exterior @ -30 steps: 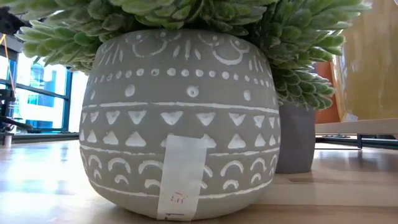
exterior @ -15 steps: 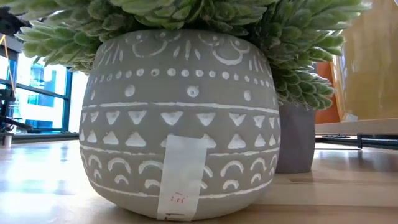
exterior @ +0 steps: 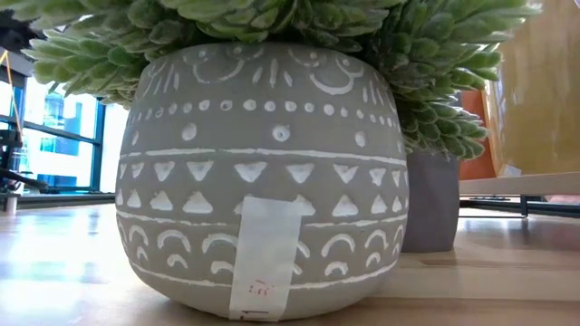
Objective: Place coffee mugs
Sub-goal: Put the green mug on the shelf
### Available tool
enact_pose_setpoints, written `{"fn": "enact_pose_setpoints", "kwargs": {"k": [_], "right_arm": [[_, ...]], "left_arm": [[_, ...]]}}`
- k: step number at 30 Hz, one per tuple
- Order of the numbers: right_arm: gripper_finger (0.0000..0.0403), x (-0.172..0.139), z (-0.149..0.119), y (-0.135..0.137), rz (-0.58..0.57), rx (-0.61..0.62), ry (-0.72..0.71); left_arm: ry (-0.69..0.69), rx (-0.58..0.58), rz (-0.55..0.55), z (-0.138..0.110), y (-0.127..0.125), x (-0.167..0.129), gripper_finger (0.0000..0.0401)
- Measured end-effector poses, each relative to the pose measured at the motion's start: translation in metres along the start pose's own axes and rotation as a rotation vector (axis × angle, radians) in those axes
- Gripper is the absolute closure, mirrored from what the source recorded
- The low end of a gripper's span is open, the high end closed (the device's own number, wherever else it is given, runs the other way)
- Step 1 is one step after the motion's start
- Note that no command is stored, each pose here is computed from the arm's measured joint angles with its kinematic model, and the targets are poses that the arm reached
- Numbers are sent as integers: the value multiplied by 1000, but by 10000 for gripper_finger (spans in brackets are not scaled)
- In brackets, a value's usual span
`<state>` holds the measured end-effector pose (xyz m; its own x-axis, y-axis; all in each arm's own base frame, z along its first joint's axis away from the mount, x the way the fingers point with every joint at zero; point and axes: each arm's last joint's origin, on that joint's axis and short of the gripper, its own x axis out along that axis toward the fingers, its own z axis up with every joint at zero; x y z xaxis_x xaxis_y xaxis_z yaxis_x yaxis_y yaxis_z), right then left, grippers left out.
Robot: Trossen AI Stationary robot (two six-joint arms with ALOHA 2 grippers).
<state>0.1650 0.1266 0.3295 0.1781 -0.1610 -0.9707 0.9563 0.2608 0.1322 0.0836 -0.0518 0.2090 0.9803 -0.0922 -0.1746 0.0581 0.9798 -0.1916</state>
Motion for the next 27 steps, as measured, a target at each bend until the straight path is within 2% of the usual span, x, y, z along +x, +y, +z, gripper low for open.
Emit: {"fn": "enact_pose_setpoints", "kwargs": {"k": [10,16,27], "right_arm": [[403,33,-16,15,-102,132,-43],[403,54,-21,15,-142,200,-35],[403,84,-9,15,-176,270,-31]], "left_arm": [[-6,0,17,0,0,0,204],[-7,0,17,0,1,0,204],[-5,0,11,0,0,0,204]]}}
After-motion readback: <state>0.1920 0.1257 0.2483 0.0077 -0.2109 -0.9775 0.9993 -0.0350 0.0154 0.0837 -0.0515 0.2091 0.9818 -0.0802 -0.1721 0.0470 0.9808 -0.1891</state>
